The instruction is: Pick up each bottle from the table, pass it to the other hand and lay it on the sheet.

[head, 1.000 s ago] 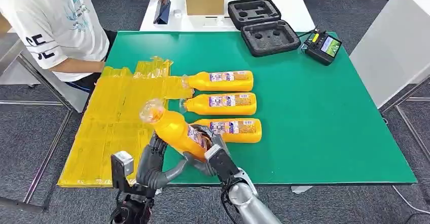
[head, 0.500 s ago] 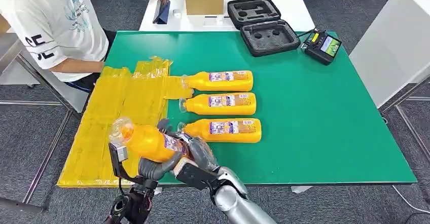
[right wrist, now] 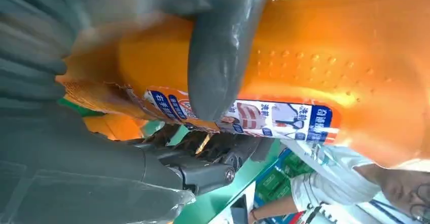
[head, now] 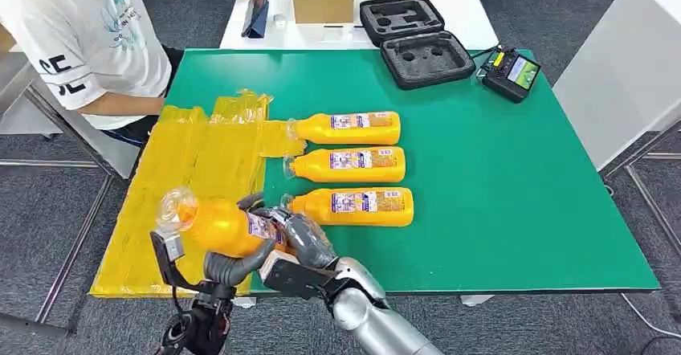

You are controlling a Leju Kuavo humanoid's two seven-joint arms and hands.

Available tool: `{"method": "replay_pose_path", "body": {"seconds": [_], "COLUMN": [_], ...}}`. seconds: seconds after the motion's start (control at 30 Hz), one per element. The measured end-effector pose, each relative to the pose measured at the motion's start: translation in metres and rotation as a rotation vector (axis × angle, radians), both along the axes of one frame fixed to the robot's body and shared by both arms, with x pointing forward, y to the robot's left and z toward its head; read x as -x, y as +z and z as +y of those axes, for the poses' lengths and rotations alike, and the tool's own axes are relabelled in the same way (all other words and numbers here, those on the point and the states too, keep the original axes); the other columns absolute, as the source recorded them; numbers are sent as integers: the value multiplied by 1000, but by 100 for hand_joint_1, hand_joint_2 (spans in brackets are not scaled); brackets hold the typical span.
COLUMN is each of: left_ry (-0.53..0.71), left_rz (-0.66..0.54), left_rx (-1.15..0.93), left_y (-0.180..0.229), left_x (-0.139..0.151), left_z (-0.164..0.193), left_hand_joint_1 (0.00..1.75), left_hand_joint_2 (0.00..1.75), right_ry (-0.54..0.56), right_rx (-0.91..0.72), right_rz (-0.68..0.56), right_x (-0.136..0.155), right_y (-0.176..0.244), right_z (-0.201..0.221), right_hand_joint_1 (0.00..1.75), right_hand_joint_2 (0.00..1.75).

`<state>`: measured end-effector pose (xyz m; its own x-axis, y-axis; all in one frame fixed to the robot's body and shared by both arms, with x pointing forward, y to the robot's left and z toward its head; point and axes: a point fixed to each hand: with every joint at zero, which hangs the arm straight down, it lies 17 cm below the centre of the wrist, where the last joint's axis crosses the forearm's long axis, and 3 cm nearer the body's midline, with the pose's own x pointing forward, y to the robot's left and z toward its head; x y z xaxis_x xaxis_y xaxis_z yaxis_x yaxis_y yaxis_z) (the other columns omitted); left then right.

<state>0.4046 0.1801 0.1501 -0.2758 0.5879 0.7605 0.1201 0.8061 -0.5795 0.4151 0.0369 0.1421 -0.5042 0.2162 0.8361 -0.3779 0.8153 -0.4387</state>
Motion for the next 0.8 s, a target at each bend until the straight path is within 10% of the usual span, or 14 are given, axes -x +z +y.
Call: {"method": "replay_pose_path", "body": {"seconds": [0.1,0.13,0.3,0.37,0.53,0.8], "left_ry": [14,20,42,60,140,545], "left_rz": [-10,-13,-20,-33,-102,-169], "left_rx": [-18,-26,-41,-58,-150,-561], "left_y": [4,6,11,15,33,63], "left_x": [0,-1,-4,-5,-3,-14], "left_z": [2,3,5,7,12,73], "left_hand_joint_1": [175,175,173,140,164,148], "left_hand_joint_2": [175,175,175,175,175,175], "right_ry": [4,9,19,25,55,106], "right_rx": [8,13,-12,-57,-215,-522], "right_rz": [0,1,-8,-20,-44,-256], "right_x": [3,6,15,18,29,61], "right_y": [-3,-5,-2,7,40,149], "right_z": [1,3,5,2,-14,-55], "right_hand_joint_1": [0,0,0,0,0,0], "right_hand_joint_2": [175,0,0,0,0,0]}}
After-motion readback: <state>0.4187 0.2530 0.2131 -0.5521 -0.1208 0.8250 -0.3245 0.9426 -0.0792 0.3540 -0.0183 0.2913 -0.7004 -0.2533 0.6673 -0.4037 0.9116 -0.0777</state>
